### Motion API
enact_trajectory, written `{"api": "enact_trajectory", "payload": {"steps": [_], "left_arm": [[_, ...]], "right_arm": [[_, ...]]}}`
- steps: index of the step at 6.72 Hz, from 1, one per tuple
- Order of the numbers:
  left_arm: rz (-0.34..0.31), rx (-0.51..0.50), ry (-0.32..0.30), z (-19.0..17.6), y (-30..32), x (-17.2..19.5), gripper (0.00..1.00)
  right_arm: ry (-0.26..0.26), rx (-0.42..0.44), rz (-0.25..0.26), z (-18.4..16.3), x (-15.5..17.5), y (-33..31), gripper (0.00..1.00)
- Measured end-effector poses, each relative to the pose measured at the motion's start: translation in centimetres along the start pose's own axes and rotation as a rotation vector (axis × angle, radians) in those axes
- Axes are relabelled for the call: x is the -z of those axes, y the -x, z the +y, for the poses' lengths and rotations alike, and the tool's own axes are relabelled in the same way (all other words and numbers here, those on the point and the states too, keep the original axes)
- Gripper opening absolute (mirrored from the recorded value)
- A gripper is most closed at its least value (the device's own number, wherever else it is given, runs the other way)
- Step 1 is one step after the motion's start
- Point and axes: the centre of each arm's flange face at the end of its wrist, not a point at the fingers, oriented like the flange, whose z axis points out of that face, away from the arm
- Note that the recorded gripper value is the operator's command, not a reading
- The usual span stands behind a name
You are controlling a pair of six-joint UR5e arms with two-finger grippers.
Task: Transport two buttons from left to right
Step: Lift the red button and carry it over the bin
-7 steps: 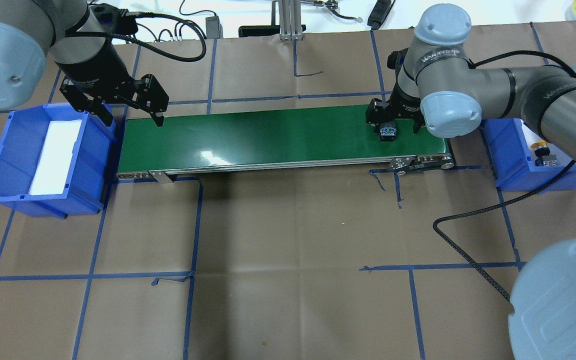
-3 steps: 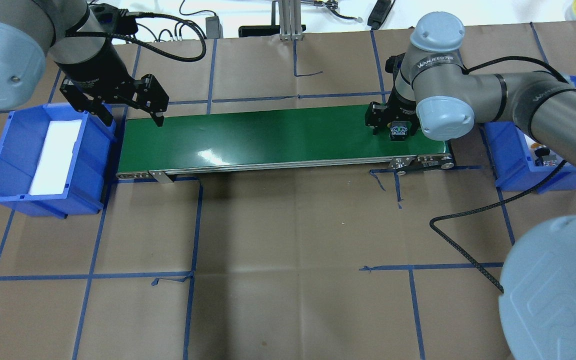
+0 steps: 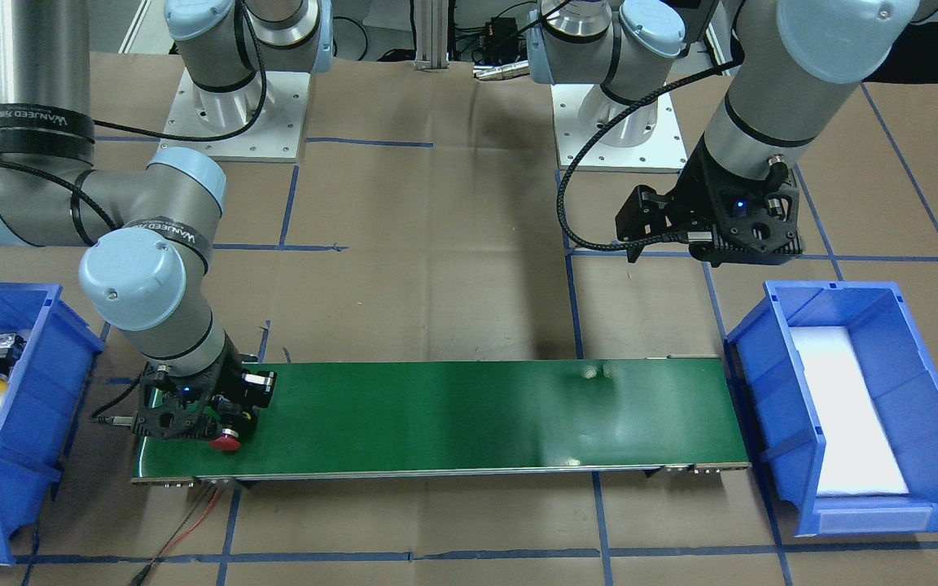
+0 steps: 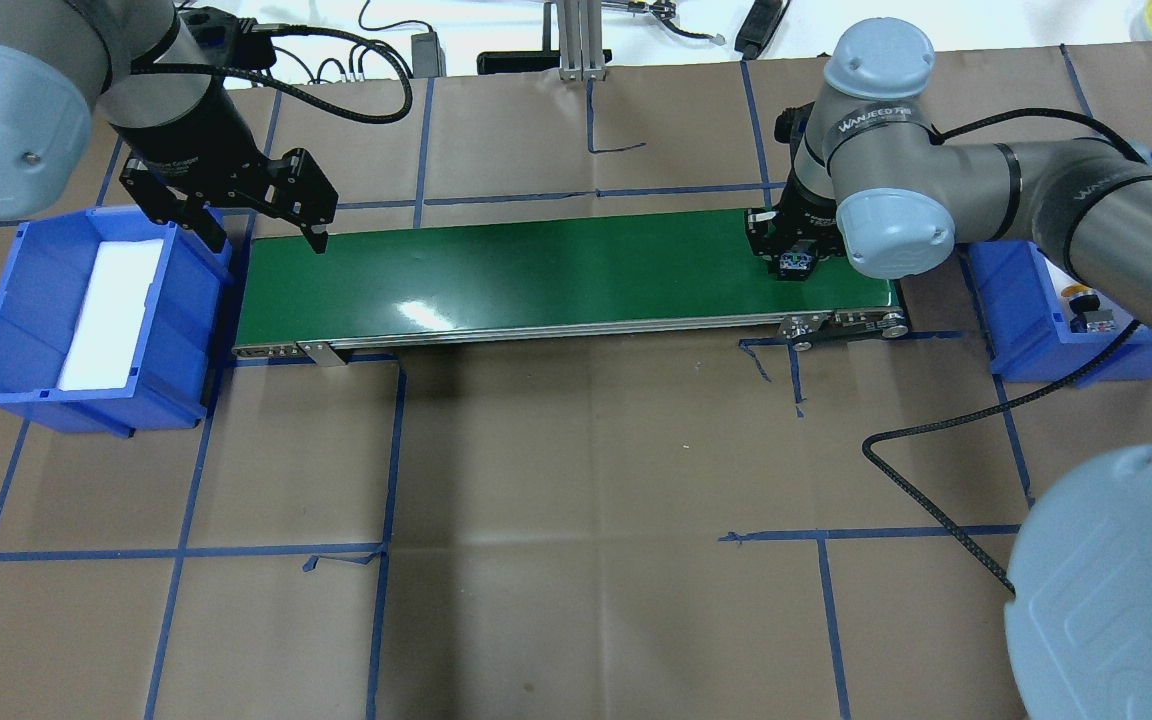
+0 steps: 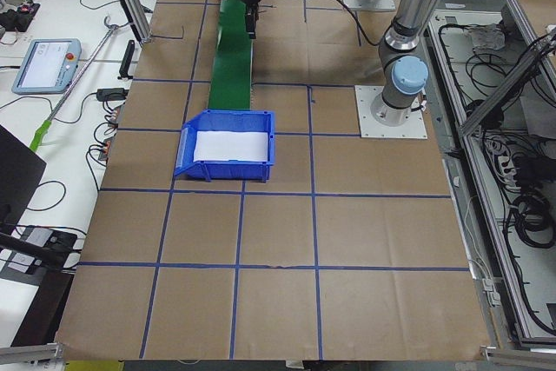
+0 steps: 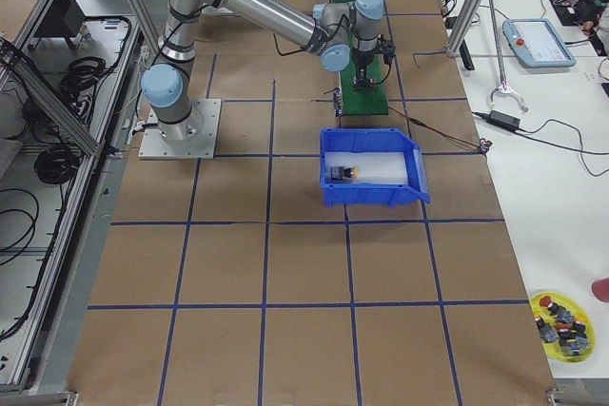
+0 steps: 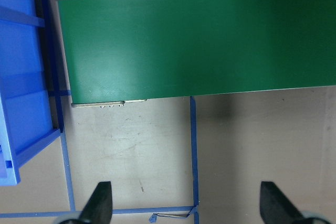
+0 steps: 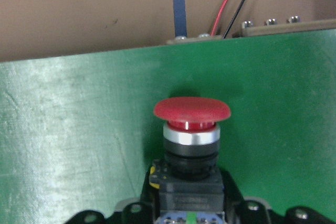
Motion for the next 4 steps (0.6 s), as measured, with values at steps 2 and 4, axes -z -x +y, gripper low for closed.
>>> {"api": "enact_trajectory", "payload": {"steps": [2,4], "left_arm": [[0.001,0.0,0.0,0.0,0.0,0.0,1.0],[0.002,0.0,0.001,0.0,0.0,-0.1,1.0]], "right_arm": [[-0.015,-0.005,-0.001,-0.3,2.7,-0.5,0.04],[-0.091,-0.031,0.001,-1.6,8.6,-4.6,0.04]]}}
